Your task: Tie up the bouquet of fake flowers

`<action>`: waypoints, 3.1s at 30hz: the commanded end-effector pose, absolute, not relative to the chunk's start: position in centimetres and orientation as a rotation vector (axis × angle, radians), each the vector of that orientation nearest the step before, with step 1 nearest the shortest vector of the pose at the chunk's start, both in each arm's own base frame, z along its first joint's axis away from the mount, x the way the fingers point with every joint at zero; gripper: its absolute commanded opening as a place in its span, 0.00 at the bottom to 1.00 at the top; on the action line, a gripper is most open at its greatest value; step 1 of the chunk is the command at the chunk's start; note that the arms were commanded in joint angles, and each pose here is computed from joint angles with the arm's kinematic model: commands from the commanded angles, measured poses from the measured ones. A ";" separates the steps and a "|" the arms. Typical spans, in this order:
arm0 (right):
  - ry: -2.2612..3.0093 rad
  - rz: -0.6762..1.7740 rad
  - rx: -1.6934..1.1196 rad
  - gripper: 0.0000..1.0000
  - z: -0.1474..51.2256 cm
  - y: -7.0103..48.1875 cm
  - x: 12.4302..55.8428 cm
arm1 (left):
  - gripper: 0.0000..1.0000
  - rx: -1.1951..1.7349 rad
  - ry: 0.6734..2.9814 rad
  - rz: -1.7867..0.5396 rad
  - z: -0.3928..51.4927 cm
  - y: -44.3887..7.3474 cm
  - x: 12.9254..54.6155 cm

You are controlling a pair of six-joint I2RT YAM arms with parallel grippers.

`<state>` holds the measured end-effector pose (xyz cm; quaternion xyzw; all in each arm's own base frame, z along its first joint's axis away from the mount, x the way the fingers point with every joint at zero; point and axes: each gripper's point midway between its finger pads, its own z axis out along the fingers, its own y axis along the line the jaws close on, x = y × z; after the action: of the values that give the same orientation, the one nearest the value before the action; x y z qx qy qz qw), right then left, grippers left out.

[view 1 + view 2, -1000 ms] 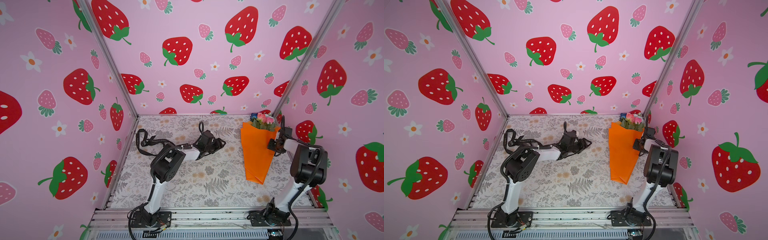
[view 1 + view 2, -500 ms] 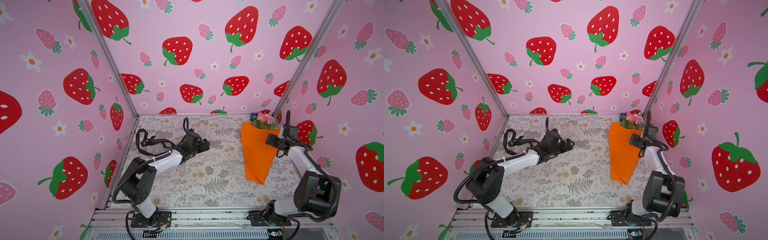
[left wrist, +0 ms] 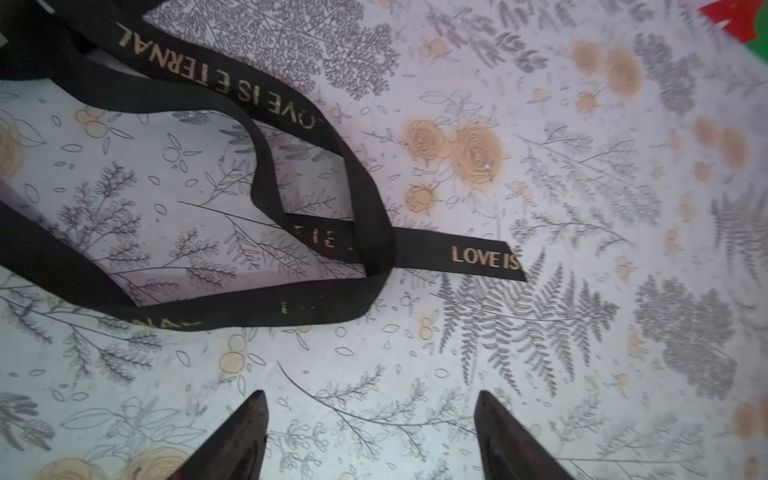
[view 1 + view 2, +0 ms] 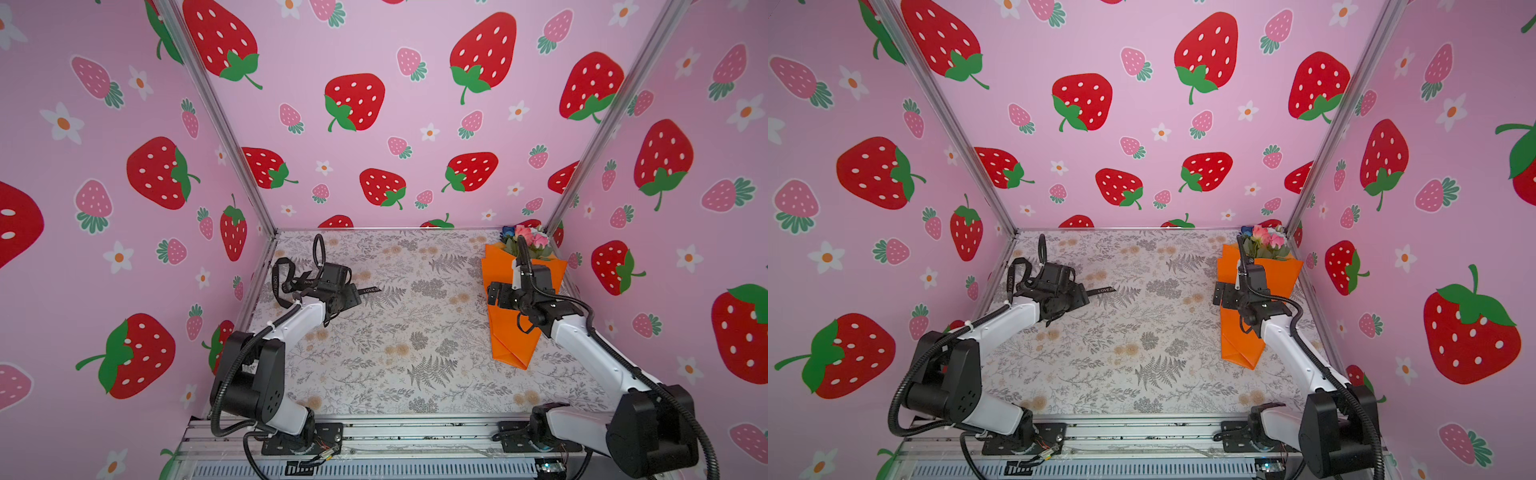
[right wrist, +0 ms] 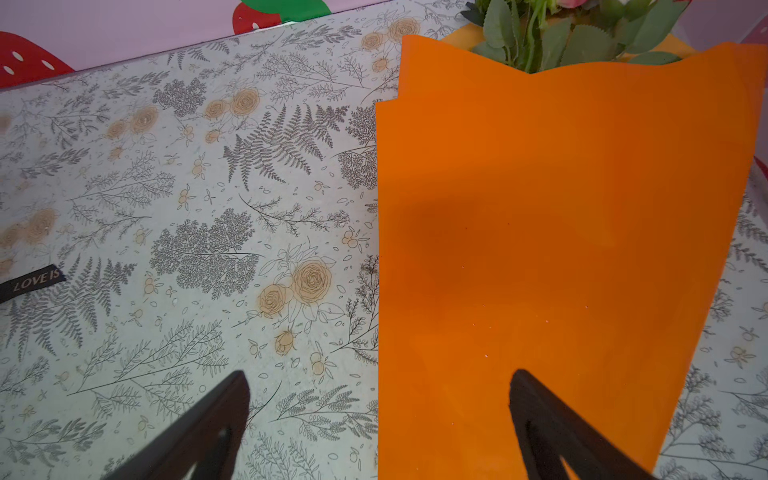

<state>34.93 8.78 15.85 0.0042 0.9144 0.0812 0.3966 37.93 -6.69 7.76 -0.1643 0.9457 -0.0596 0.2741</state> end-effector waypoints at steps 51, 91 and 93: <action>2.304 0.245 -0.161 0.95 16.0 13.1 34.9 | 0.49 0.574 2.781 -1.097 6.5 -35.1 21.5; 2.112 0.233 -1.173 0.65 7.5 51.5 31.5 | 0.83 -0.626 2.641 -0.404 6.0 -3.1 49.2; 2.105 0.222 -1.182 0.65 7.0 52.2 31.8 | 0.80 -0.627 2.653 -0.405 5.4 -3.2 49.3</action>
<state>31.86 51.70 7.91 -0.4363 0.8188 0.1011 0.3592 49.35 -3.18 5.20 -0.2272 0.9409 -0.1447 0.2055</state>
